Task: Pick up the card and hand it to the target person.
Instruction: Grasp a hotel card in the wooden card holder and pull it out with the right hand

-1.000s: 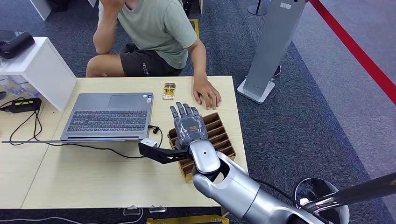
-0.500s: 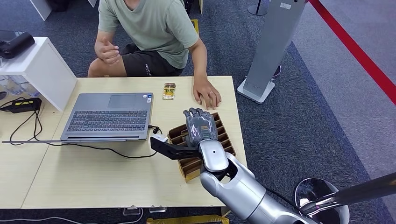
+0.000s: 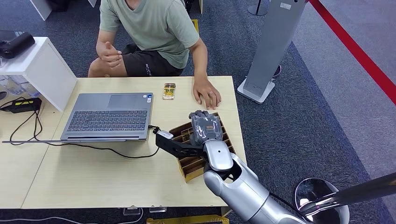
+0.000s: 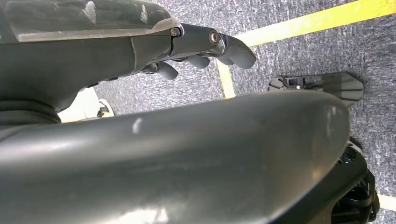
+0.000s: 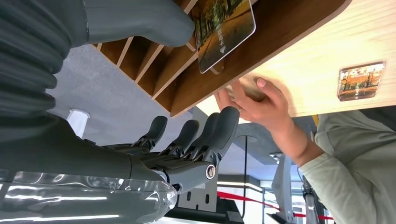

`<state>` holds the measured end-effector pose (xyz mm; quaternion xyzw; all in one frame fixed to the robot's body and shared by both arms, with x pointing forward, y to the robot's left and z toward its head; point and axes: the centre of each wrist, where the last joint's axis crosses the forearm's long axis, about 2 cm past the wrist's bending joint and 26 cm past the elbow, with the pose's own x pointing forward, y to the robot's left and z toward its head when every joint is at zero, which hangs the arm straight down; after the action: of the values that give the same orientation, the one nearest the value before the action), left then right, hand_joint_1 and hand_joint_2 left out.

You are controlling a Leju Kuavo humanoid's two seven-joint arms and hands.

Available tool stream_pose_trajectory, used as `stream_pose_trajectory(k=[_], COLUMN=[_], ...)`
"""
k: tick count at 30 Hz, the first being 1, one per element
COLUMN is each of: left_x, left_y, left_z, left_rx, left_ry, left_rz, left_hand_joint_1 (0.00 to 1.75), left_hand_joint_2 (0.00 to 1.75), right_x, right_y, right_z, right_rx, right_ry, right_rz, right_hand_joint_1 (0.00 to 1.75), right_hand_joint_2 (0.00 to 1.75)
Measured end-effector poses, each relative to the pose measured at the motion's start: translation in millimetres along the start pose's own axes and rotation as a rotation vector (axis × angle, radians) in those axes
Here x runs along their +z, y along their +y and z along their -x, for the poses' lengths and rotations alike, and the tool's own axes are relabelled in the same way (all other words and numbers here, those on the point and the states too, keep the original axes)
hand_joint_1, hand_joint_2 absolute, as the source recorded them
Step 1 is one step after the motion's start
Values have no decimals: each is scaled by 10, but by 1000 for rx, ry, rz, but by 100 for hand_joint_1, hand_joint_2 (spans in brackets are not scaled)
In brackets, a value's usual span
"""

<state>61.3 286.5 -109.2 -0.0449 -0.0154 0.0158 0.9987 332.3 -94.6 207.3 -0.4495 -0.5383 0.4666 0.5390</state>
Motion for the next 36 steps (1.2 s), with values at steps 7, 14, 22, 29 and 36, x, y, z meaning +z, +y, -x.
stream_pose_trajectory(k=[7, 14, 22, 29, 36], left_x=[0, 0, -1, -2, -3], left_y=[-3, -6, -15, -33, -43], left_z=[0, 0, 0, 1, 1], left_rx=[5, 7, 5, 1, -2], left_ry=[1, 1, 1, 1, 1], left_rz=[0, 0, 3, 7, 8], left_hand_joint_1=[0, 0, 0, 0, 0], left_hand_joint_2=[0, 0, 0, 0, 0], right_x=[13, 18, 23, 20, 20], right_y=[18, 38, 79, 124, 158], right_z=[-6, -13, -16, -10, -3], right_rx=[-10, -18, -19, -25, -34], right_ry=[-3, -5, -7, -4, -1], right_rz=[-22, -38, -56, -71, -83], right_hand_joint_1=[83, 78, 76, 78, 132], right_hand_joint_2=[175, 175, 175, 175, 175])
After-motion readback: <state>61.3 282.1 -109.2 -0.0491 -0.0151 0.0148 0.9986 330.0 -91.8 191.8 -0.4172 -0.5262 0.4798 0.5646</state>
